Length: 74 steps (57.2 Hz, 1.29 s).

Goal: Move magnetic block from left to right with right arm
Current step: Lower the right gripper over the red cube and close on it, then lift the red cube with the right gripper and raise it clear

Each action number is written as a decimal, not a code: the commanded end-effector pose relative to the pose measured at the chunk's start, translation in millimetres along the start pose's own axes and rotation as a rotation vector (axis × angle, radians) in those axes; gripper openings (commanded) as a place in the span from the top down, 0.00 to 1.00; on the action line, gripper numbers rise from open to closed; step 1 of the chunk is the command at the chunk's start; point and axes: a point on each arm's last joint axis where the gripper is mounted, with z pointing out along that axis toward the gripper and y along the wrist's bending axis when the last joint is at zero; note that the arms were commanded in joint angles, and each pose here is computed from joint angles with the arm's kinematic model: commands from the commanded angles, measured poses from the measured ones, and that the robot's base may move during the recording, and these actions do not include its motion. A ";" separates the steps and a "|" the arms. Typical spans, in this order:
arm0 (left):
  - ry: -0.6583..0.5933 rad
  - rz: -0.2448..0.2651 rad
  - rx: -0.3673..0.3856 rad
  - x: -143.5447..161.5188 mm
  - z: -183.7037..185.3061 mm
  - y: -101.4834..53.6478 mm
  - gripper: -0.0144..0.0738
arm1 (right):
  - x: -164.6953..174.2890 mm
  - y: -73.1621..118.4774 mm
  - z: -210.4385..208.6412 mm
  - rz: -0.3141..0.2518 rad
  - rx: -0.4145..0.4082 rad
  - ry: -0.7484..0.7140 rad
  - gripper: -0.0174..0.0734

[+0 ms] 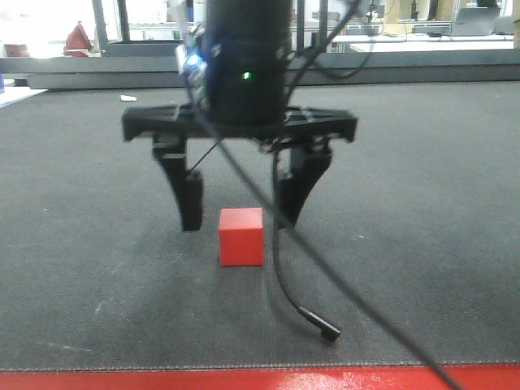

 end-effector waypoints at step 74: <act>-0.094 -0.007 -0.001 -6.3 -1.2 0.4 0.98 | -0.7 -25.2 -63.7 -0.095 -0.072 -0.174 0.49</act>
